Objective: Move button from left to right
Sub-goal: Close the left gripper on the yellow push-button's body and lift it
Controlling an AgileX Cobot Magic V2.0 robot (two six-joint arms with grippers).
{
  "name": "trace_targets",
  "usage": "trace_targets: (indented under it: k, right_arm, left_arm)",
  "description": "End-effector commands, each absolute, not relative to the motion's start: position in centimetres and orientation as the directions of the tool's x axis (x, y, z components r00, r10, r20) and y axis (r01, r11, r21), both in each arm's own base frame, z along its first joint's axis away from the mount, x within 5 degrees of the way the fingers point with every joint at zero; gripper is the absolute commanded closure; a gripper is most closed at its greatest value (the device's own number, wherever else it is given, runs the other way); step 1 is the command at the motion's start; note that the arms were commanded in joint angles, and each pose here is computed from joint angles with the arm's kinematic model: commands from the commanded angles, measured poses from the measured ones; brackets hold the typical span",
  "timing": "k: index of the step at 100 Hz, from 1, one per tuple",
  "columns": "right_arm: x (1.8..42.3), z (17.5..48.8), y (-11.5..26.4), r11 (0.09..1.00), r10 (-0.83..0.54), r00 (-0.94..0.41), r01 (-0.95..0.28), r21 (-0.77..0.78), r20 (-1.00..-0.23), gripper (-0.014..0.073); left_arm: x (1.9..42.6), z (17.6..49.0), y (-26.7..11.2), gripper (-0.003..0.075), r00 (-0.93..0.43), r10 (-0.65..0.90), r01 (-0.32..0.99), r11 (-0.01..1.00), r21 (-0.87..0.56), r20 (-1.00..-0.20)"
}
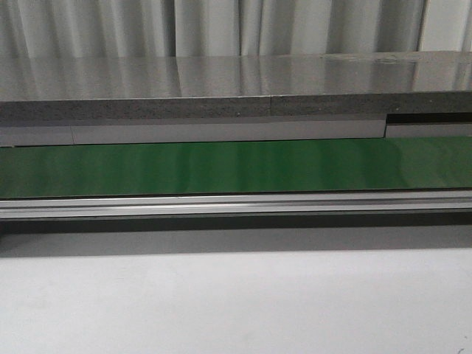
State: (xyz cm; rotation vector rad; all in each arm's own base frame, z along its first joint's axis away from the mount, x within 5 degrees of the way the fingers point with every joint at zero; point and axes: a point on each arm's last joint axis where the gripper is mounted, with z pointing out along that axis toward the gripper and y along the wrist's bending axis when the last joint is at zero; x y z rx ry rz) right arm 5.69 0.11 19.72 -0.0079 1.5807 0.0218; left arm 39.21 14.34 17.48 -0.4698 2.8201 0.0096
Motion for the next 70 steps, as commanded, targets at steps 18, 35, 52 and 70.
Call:
trace_targets:
  k: [18, 35, 52, 70]
  right_arm:
    - [5.4, 21.2, 0.1, 1.000, 0.001, 0.113, -0.021, -0.001, -0.994, 0.0662]
    - [5.4, 21.2, 0.1, 1.000, 0.001, 0.113, -0.021, -0.001, -0.994, 0.0662]
    - [5.4, 21.2, 0.1, 1.000, 0.001, 0.113, -0.021, -0.001, -0.994, 0.0662]
    - [5.4, 21.2, 0.1, 1.000, 0.001, 0.113, -0.021, -0.001, -0.994, 0.0662]
  left_arm:
    - [39.3, 20.0, 14.3, 0.0104, -0.880, -0.317, -0.321, 0.946, -0.048, -0.354]
    - [39.1, 19.2, 14.2, 0.0104, -0.889, -0.320, -0.322, 0.945, -0.049, -0.328]
    - [39.0, 17.6, 13.9, 0.0104, -0.908, -0.320, -0.318, 0.947, -0.051, -0.272]
    - [39.1, 16.4, 13.7, 0.0225, -0.920, -0.317, -0.314, 0.948, -0.053, -0.231]
